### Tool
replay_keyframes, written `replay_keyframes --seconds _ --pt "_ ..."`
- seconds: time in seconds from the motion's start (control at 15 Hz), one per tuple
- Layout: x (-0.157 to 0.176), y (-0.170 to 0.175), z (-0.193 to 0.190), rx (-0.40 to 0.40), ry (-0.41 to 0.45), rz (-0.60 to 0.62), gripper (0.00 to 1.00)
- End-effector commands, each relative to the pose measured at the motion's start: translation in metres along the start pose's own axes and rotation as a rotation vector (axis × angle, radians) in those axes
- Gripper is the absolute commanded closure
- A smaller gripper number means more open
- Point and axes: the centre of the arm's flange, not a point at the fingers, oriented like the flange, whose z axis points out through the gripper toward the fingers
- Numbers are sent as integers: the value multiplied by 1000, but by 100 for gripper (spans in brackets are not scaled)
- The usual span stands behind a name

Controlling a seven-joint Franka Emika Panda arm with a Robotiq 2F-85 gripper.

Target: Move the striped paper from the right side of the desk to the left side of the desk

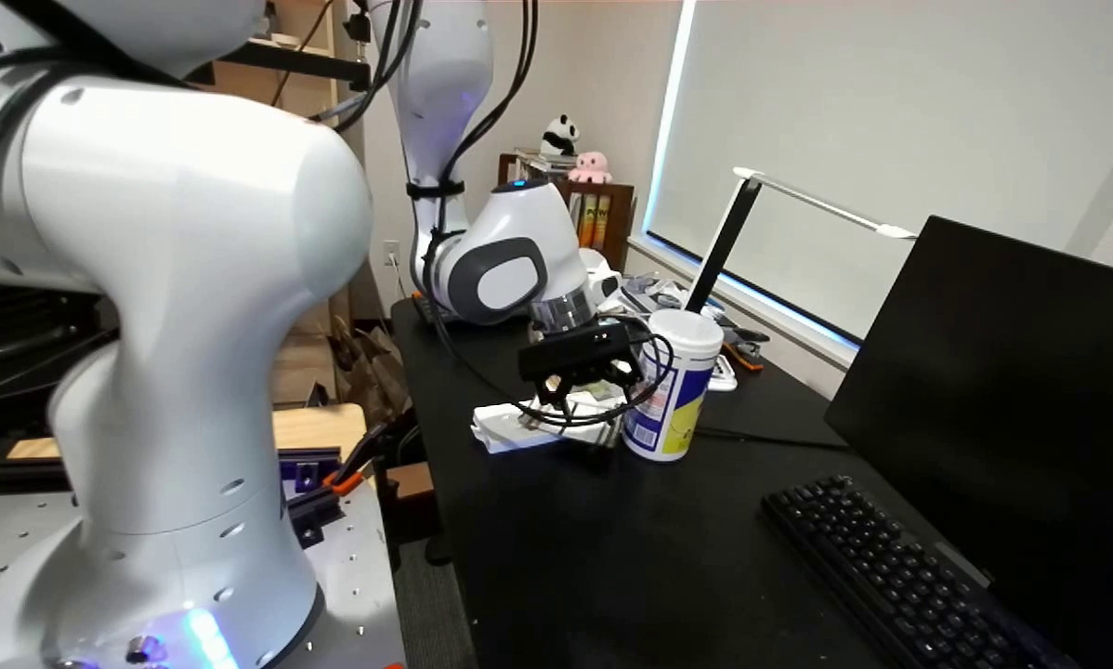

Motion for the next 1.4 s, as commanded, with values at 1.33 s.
replay_keyframes --seconds 1.33 --pt "9 43 -113 220 -15 -179 0"
